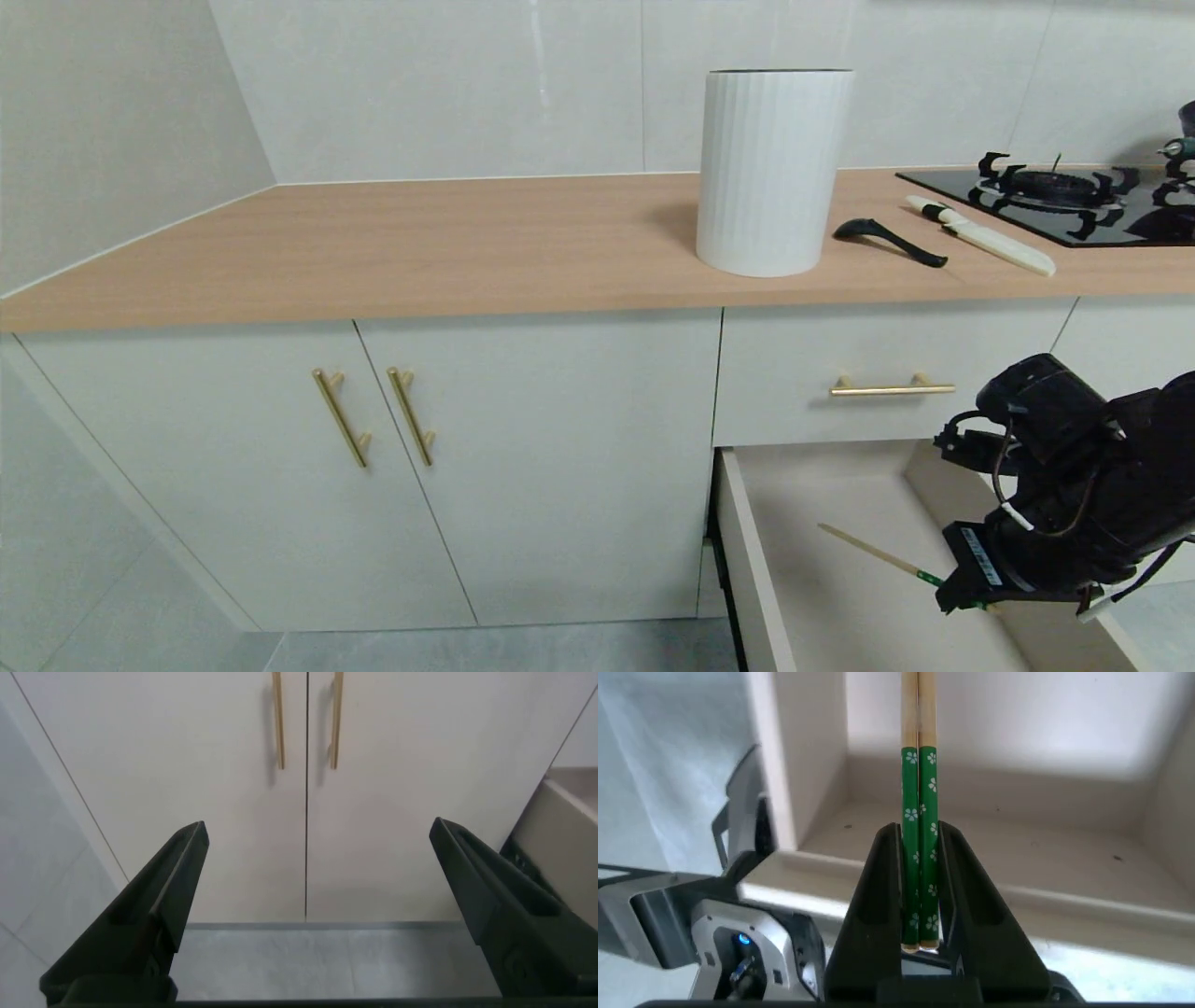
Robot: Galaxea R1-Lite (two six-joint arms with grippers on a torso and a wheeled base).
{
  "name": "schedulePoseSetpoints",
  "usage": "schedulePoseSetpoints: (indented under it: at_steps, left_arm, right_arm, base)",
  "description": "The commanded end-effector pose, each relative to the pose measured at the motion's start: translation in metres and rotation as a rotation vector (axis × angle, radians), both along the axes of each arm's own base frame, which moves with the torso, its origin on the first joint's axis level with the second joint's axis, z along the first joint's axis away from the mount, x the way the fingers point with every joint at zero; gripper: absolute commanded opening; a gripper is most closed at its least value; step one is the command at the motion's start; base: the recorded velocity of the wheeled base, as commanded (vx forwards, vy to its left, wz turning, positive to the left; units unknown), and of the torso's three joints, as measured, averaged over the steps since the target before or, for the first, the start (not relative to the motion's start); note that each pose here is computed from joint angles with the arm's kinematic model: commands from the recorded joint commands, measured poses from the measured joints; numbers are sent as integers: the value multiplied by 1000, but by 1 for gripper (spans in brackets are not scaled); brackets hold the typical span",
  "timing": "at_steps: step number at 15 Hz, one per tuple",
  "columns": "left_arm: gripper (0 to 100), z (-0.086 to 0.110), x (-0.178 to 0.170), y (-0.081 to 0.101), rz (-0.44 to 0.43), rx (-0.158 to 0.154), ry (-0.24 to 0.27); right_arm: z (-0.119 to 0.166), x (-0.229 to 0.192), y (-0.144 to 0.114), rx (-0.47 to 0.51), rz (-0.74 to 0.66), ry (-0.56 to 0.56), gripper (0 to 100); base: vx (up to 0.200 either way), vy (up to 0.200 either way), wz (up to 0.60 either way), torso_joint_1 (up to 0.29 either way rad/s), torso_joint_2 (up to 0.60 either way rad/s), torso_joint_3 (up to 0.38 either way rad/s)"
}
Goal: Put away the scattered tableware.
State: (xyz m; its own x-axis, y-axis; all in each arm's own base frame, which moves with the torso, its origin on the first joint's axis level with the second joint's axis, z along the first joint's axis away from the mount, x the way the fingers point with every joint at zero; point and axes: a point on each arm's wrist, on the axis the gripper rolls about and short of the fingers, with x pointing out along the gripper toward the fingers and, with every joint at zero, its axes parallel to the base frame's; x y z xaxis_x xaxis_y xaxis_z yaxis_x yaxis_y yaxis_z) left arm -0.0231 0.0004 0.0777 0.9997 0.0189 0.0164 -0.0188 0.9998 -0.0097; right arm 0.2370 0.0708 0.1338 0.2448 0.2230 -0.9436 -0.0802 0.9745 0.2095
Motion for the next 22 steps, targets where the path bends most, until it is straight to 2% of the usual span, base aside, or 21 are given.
schedulePoseSetpoints:
  at_steps: [1, 5, 9, 10, 13, 15, 22]
  left_arm:
    - [100, 0, 0, 0, 1, 0, 0]
    - [100, 0, 0, 0, 1, 0, 0]
    - [100, 0, 0, 0, 1, -1, -1]
    - [100, 0, 0, 0, 1, 0, 0]
    - [100, 0, 0, 0, 1, -1, -1]
    - [100, 0, 0, 0, 1, 0, 0]
    - [100, 0, 0, 0, 1, -1, -1]
  right_arm:
    - [-5, 2, 1, -6, 1, 18, 0]
    - [-6, 4, 2, -6, 4, 23, 0]
    - [-14, 18, 17, 15, 45, -56, 0]
    - [-30, 28, 26, 0, 60, -43, 0]
    - [-79, 55, 36, -127, 26, -52, 0]
    - [-102, 67, 40, -143, 10, -79, 0]
    - [-145, 78, 43, -187, -18, -51, 0]
  base:
    - [0, 0, 0, -56, 437, 373]
    - [0, 0, 0, -22, 292, 264]
    - [0, 0, 0, -1, 18, 10]
    - [0, 0, 0, 0, 0, 0]
    - [0, 0, 0, 0, 0, 0]
    - [0, 0, 0, 0, 0, 0]
    - [0, 0, 0, 0, 0, 0]
